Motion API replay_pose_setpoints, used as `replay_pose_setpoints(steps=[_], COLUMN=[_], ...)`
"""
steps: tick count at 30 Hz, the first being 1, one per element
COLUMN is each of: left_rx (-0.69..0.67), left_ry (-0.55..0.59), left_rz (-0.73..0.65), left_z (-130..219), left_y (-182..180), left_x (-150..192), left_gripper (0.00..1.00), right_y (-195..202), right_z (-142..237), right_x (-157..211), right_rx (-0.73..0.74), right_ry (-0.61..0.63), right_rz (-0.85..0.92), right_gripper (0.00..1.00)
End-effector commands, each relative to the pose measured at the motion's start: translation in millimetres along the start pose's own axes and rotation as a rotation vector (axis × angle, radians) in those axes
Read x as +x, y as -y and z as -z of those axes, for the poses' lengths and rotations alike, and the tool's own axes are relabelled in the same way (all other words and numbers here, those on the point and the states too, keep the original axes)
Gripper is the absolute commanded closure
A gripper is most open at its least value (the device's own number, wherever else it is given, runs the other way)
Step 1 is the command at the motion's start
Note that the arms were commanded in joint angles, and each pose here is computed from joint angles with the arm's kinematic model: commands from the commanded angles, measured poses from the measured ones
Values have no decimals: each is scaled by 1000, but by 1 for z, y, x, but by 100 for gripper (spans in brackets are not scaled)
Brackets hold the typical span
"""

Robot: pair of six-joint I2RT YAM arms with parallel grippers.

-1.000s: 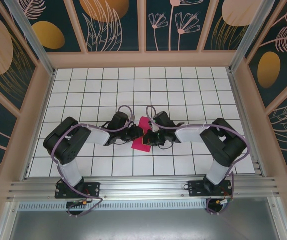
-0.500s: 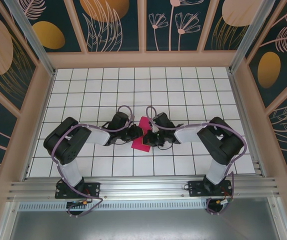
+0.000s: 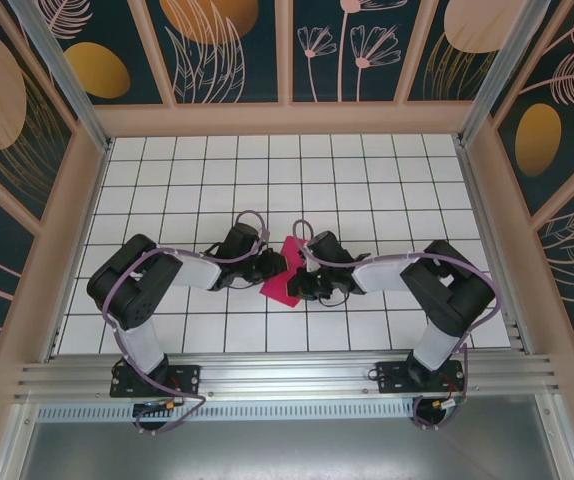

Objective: Fold a paper plane with a square sheet of paper (pick it up from the middle)
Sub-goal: Fold the triangle a second time at the center of the table.

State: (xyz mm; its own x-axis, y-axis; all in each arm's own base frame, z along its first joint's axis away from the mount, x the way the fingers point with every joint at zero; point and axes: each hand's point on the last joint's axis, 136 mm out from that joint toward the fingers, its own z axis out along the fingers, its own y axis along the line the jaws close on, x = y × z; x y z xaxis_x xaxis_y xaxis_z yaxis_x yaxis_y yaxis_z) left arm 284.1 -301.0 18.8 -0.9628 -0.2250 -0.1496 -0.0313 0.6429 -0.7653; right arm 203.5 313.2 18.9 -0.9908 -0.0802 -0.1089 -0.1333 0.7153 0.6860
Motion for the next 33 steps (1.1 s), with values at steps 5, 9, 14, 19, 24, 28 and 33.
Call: replay_pose_setpoints(steps=[5,9,14,19,24,28,33], left_rx=[-29,-21,15,108,180,219,178], left_ry=[46,125,156,95,25,4,-66], left_rz=[-2,-28,-50,-86,-128,-161,-156], left_z=[16,35,46,49,51,55,40], left_y=[1,18,29,46,58,64,52], left_x=[-5,-19,-20,-9,6,13,19], left_gripper=[70,57,60,69,74,73,72], right_y=[-17,-16,-22,-21,-25,-27,-32], right_z=[0,8,23,35,39,33,26], right_x=[-34,-34,-18,-7,4,10,9], right_rx=[58,77,22,-2,-53,-52,-64], right_ry=[56,82,88,111,108,85,77], right_rz=[43,42,53,41,30,35,37], right_gripper=[89,89,89,89,89,90,91])
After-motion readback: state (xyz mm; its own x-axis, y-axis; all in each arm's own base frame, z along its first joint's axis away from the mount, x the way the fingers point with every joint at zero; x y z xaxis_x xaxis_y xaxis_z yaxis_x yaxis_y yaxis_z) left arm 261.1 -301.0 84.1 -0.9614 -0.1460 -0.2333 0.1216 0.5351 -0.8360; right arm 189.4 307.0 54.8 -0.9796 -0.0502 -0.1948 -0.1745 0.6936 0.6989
